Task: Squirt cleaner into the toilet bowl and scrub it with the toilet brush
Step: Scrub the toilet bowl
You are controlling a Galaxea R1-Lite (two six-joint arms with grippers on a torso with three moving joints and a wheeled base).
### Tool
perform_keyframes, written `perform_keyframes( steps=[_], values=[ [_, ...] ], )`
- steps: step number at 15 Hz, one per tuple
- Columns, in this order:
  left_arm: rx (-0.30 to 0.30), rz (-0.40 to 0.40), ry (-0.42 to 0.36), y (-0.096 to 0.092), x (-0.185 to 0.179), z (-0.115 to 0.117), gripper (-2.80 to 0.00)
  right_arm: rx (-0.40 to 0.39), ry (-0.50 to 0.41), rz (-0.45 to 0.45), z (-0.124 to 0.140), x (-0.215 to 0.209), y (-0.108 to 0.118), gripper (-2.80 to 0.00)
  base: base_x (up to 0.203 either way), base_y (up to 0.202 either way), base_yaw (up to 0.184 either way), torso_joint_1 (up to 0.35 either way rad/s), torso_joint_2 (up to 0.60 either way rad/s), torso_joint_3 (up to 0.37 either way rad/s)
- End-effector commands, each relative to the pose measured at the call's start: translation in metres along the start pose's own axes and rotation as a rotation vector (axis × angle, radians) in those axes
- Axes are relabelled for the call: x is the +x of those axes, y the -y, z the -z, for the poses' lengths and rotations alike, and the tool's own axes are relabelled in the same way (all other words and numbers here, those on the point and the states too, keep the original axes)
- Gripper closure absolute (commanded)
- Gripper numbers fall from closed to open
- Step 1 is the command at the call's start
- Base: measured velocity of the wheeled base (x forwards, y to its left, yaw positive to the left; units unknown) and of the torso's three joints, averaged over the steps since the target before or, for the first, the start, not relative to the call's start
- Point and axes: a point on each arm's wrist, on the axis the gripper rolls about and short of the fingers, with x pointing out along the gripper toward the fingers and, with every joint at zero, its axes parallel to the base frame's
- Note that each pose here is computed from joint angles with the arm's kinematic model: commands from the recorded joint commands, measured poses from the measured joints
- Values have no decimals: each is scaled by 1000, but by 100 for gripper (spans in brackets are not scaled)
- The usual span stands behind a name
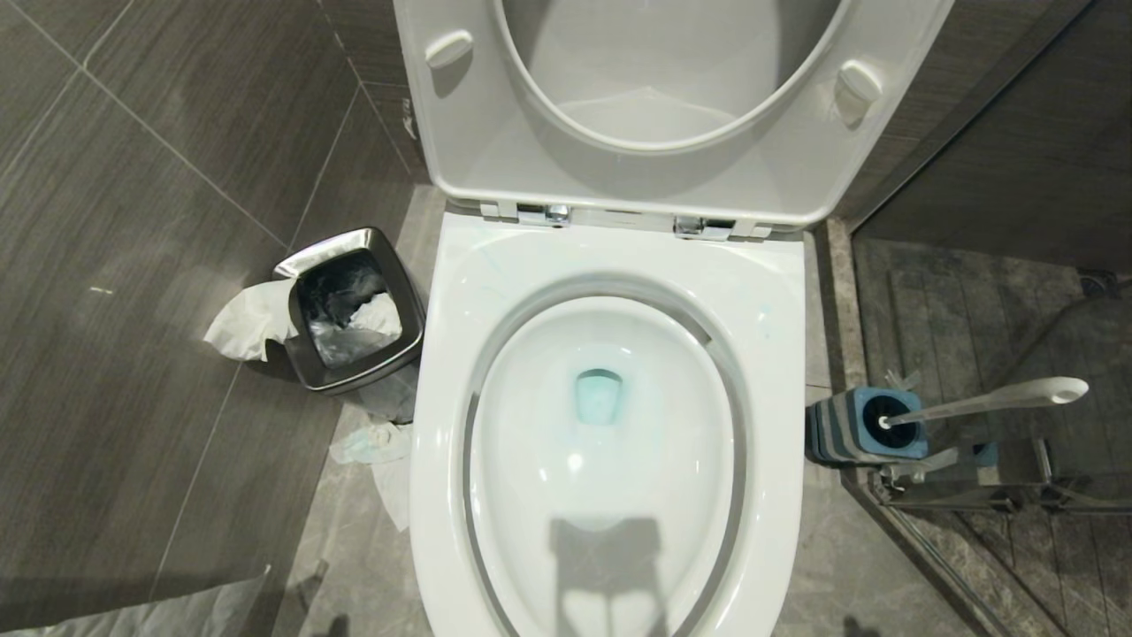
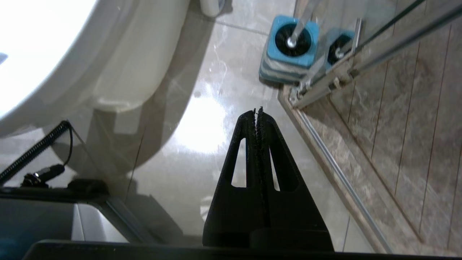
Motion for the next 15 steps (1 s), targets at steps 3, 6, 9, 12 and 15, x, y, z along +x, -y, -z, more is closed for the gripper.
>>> perform_keyframes(
  steps=[3,6,9,12,15],
  values=[
    [0,1,-4,0,0,1,0,0,-109,-2,-4,6,0,0,0,0,0,0,0,0],
    [0,1,-4,0,0,1,0,0,-150,-4,-5,9,0,0,0,0,0,0,0,0],
    [0,1,-4,0,0,1,0,-1,-205,-6,-6,13,0,0,0,0,0,0,0,0],
    [0,1,-4,0,0,1,0,-4,-263,3,-24,20,1,0,0,0,0,0,0,0],
    [0,1,-4,0,0,1,0,34,-369,54,-75,50,4,0,0,0,0,0,0,0]
  ],
)
